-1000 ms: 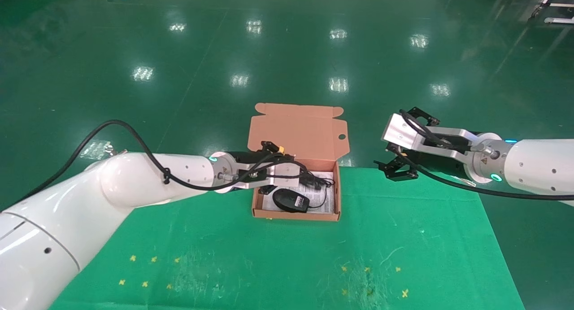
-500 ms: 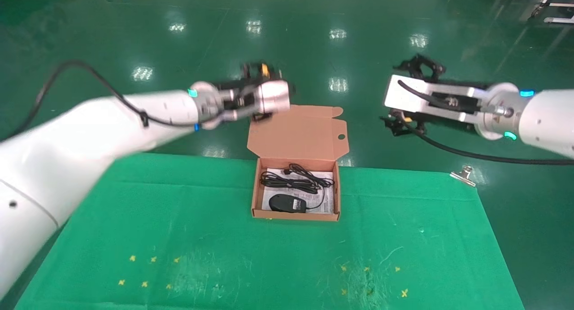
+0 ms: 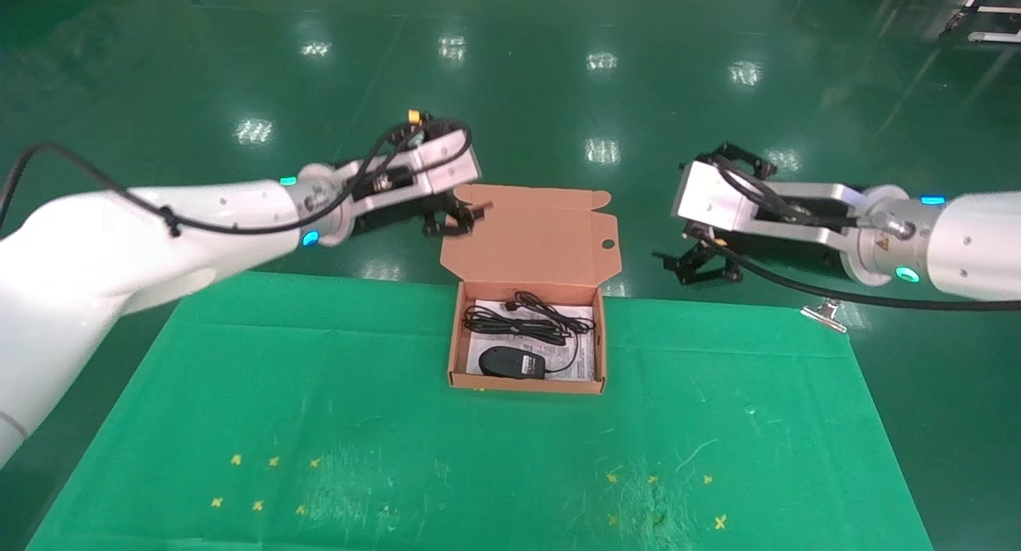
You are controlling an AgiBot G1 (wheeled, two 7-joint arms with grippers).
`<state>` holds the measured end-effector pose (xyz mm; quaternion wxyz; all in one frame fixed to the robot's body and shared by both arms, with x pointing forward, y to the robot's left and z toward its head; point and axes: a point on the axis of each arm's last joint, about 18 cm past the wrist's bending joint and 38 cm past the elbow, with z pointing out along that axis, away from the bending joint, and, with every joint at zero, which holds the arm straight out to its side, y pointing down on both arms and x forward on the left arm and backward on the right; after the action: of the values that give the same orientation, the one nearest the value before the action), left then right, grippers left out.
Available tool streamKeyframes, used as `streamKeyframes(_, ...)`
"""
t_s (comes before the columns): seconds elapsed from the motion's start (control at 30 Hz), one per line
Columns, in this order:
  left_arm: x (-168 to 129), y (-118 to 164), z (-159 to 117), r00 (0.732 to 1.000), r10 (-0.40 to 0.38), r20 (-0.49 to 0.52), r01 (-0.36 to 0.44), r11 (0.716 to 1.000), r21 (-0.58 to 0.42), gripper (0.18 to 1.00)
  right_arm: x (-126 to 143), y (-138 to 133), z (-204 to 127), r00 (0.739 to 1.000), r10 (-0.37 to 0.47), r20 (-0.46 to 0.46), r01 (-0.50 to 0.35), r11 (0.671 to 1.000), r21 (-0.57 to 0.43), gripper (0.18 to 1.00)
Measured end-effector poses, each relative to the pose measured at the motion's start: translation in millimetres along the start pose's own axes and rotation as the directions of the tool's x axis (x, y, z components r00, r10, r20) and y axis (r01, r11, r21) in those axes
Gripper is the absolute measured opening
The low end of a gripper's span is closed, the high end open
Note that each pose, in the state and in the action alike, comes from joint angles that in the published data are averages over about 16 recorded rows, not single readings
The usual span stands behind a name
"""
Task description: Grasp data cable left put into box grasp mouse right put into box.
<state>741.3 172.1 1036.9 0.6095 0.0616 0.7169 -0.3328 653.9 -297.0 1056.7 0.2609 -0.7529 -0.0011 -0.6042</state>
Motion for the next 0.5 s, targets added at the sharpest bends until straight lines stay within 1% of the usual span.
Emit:
streamKeyframes(0.1, 6.8, 5.2, -9.1, 0.998, -0.064, -0.026, 0.065, 0.998, 0.026, 0.919, -9.6, 2.1, -1.9, 0.998, 0.048, 0.039, -0.049, 0.999, 0.016, 1.0)
streamKeyframes(0.23, 14.9, 10.8, -22.4, 0.988, -0.143, -0.061, 0.146, 0.987, 0.06, 0.956, -22.0, 3.9, -5.3, 0.99, 0.109, 0.091, -0.113, 0.993, 0.039, 1.0)
streamKeyframes(0.5, 28.0, 18.2, -52.6, 0.952, -0.276, -0.136, 0.292, 0.948, 0.124, 0.992, -45.0, 4.2, -15.2, 0.957, 0.211, 0.197, -0.232, 0.969, 0.088, 1.0)
